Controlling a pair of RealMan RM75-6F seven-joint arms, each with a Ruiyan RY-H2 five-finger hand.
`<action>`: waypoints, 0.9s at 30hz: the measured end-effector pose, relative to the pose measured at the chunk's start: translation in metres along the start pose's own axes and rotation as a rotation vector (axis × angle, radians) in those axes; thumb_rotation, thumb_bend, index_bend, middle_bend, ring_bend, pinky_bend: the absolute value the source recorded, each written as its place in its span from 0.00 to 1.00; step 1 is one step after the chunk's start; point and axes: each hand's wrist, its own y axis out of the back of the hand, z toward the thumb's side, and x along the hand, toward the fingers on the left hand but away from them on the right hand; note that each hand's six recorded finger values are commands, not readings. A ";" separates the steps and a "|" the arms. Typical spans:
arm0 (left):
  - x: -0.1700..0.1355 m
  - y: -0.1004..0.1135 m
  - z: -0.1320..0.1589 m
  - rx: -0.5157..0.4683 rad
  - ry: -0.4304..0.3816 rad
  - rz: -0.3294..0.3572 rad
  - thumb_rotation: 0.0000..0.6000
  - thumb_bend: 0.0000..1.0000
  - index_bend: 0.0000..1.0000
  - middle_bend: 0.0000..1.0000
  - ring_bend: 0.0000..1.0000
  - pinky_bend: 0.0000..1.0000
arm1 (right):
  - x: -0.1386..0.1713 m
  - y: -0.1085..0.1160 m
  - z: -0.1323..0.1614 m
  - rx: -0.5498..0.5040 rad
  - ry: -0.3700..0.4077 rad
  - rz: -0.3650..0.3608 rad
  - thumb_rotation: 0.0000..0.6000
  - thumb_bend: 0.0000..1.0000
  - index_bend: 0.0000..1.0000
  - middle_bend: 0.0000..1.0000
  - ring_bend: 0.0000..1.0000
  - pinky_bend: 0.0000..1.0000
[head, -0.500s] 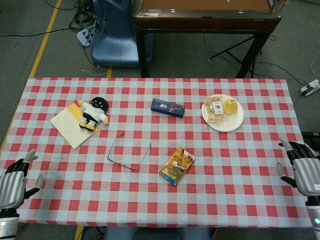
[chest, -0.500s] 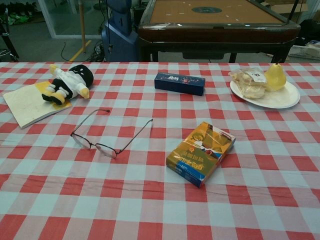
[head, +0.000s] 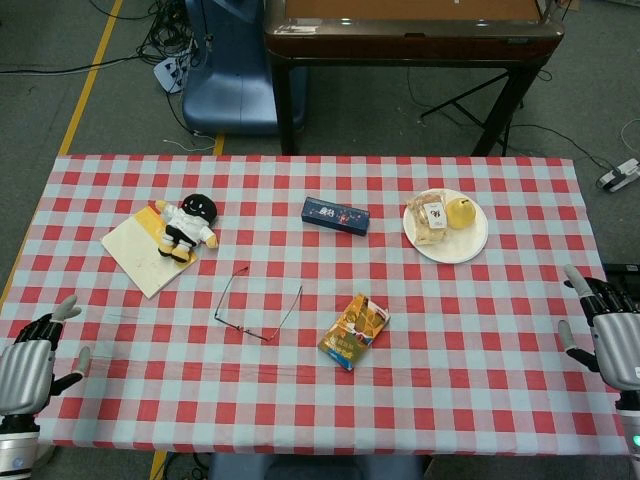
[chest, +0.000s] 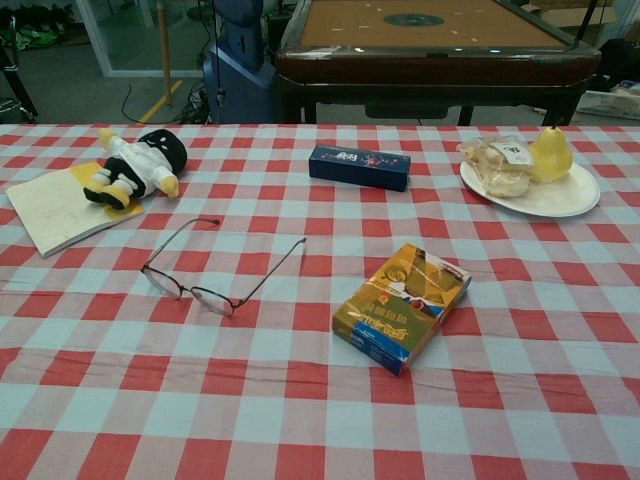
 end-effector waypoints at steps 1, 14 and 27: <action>0.002 0.000 0.002 -0.002 -0.017 -0.001 1.00 0.45 0.09 0.25 0.22 0.23 | 0.000 0.001 0.000 0.001 0.000 -0.002 1.00 0.44 0.01 0.24 0.15 0.18; 0.040 -0.013 0.063 -0.022 -0.279 -0.081 1.00 0.45 0.15 0.74 0.73 0.79 | 0.000 0.001 0.003 0.011 -0.004 0.005 1.00 0.44 0.01 0.24 0.15 0.18; 0.065 -0.067 0.153 -0.054 -0.565 -0.372 1.00 0.53 0.22 1.00 0.97 0.96 | 0.003 -0.003 -0.001 0.011 -0.019 0.021 1.00 0.44 0.01 0.24 0.15 0.18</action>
